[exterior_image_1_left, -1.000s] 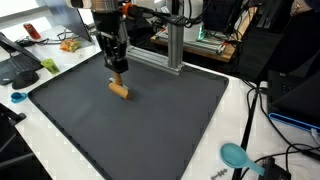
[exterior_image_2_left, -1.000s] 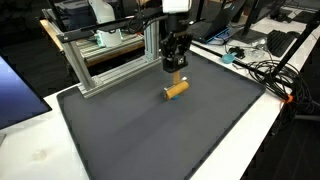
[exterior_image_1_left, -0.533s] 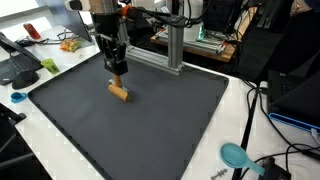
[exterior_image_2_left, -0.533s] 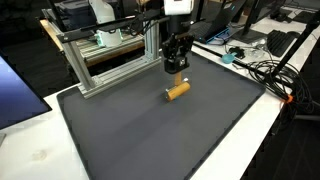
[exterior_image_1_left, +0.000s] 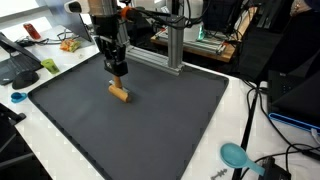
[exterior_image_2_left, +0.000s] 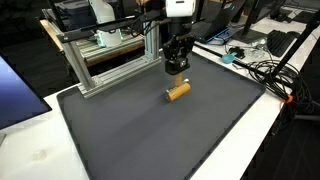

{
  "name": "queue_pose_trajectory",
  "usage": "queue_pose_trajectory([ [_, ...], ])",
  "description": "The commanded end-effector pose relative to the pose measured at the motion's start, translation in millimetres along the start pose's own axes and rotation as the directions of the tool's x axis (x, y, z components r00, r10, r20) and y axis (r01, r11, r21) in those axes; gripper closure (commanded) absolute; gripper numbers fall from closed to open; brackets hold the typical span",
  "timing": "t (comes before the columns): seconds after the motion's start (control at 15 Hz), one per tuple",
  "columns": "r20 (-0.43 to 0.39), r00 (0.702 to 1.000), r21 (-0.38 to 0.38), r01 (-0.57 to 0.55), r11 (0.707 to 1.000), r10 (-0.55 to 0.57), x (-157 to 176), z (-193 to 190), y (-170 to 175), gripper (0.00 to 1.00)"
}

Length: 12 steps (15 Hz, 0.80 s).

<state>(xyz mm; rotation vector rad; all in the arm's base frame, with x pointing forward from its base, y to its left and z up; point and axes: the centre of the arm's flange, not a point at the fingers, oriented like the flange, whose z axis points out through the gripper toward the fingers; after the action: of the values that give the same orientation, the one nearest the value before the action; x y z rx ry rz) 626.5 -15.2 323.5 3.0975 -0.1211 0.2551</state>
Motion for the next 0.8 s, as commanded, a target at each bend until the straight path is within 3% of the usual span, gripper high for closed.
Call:
queue_pose_trajectory([
  [0.0,0.053,0.999,0.010,-0.014,1.000,0.014,2,10,-4,0.78],
  [0.73,0.073,0.997,0.006,-0.015,1.000,0.014,2,22,-7,0.78],
])
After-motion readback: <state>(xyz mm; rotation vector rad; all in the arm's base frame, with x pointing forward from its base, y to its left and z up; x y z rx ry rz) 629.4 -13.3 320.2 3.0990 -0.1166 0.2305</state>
